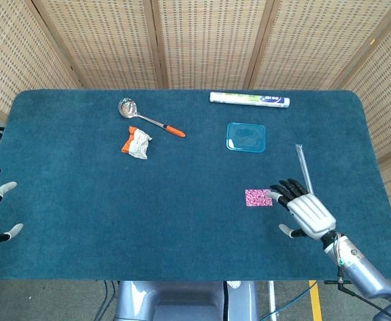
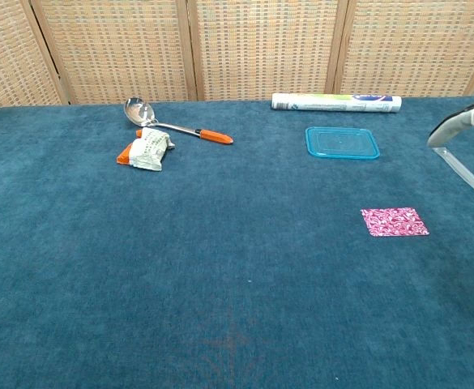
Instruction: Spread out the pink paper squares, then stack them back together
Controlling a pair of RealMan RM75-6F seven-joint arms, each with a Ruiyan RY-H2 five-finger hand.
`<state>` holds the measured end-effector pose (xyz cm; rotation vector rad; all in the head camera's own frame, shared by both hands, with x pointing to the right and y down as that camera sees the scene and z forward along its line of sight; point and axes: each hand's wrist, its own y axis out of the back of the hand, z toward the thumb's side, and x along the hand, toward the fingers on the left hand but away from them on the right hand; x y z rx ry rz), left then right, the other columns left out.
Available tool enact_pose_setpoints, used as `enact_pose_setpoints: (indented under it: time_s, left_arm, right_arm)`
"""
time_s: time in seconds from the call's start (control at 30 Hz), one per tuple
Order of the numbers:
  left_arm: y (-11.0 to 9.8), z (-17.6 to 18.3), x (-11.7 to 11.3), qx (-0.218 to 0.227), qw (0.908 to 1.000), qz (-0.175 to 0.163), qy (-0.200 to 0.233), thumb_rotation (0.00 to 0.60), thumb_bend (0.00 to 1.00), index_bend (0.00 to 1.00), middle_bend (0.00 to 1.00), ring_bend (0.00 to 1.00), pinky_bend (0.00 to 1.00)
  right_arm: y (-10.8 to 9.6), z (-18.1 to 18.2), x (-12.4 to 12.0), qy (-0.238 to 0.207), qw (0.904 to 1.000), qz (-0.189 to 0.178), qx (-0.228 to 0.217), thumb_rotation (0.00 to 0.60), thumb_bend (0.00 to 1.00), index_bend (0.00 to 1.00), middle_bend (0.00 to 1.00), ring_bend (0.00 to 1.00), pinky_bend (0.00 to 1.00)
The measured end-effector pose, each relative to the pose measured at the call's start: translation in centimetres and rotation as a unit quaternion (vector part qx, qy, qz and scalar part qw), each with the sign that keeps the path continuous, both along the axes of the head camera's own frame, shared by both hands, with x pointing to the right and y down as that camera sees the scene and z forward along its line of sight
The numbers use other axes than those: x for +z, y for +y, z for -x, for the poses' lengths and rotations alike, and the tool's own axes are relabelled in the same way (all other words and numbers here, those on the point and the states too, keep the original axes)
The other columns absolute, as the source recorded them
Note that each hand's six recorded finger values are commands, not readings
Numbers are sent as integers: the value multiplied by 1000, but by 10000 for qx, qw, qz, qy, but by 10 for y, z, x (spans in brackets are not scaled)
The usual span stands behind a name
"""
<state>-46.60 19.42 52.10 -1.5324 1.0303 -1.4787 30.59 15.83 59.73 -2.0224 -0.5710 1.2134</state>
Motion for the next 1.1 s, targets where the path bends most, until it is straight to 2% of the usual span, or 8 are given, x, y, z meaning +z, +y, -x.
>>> enact_pose_setpoints:
  time_s: [0.07,0.33,0.67,0.8,0.93,1.1]
  left_arm:
    - [-1,-2,-1,17,10000,13,2,600,133,201,0,0,0]
    - [-4,-6,-1,20,10000,39,22,600,134,201,0,0,0]
    - [-6,-6,-2,42,10000,41,9,600,134,201,0,0,0]
    - [-6,-6,0,52,10000,69,18,600,133,201,0,0,0]
    - [-5,-6,1,43,9999,95,14,600,134,201,0,0,0]
    - [-5,-7,2,54,9999,101,13,600,133,201,0,0,0]
  right_arm:
    - [-3,10,5,-81,9999,76,-119,600,343,161,116,0,0]
    - [-17,35,28,-271,9990,215,-297,590,149,125,110,0,0]
    - [-19,45,48,-229,9980,485,-346,575,144,125,106,0,0]
    - [-22,39,61,-14,9971,683,-331,513,137,124,108,0,0]
    - [-25,31,71,180,9959,846,-253,487,17,141,109,0,0]
    - [-24,24,75,217,9960,855,-107,489,0,166,116,0,0]
